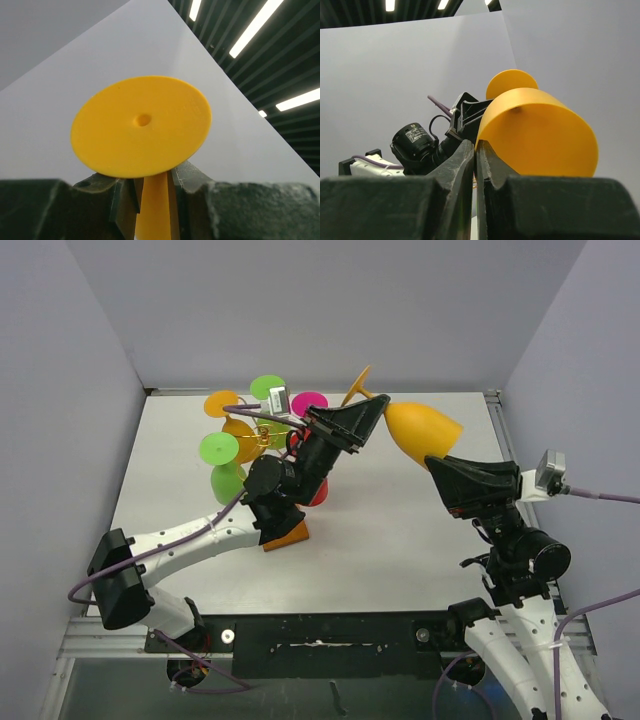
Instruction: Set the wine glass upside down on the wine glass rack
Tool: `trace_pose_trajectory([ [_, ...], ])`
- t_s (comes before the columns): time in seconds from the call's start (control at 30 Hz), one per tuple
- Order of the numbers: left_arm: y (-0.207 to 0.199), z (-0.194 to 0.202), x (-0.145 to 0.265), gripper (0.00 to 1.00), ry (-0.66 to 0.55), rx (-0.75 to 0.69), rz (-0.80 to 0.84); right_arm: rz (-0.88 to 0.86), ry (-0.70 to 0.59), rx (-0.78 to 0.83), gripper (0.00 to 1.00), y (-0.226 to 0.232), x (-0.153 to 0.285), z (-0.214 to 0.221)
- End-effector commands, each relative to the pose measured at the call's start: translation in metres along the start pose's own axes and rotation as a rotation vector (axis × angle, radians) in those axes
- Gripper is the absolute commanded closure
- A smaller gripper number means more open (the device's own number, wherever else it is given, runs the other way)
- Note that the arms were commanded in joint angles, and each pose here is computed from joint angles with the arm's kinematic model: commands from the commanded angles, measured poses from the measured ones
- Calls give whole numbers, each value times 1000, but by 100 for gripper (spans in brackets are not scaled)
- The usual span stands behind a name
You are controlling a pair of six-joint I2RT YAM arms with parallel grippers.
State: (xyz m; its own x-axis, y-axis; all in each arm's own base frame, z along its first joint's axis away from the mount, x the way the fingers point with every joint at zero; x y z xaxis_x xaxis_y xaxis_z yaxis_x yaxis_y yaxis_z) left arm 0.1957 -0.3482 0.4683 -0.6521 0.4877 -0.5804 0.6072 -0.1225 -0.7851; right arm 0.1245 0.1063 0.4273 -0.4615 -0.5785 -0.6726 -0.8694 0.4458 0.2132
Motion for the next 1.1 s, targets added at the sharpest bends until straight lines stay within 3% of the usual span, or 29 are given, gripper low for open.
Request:
trace_pose_trajectory([
  [0.0, -34, -24, 1, 82, -95, 17, 124, -126, 41, -58, 95, 17, 1, 0],
  [0.2, -35, -27, 4, 99, -107, 6, 129, -113, 51, -81, 92, 17, 0, 0],
  [0.27, -35, -27, 5, 100, -107, 0, 132, -92, 61, -90, 88, 17, 0, -1],
  [0.43, -43, -28, 8, 100, -84, -22, 174, -22, 74, -90, 52, 15, 1, -4],
  [0.53, -47, -31, 10, 100, -67, -50, 178, 25, 80, -73, 39, 14, 3, -6],
  [0.87, -47, -47, 44, 100, 98, -261, 32, 178, 203, 73, 22, 13, 16, -14],
  [1.07, -57, -55, 74, 100, 287, -405, 56, 175, 261, 75, 21, 15, -2, -27],
])
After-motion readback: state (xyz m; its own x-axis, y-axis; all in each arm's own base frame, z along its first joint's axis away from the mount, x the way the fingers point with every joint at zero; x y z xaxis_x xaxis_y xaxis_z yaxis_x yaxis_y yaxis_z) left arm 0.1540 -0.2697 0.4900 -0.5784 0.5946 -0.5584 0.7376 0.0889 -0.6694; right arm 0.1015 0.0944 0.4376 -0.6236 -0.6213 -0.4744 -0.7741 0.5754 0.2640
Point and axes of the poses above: each gripper's point midway between its finger pads, its own x axis back along the fingers, its own y axis along the line the jaws close on, z = x × y, the point moved 8 cm from there along x, back along the fingers, and after that the axes turned 4 degrees about x, right-handed, at the moved point
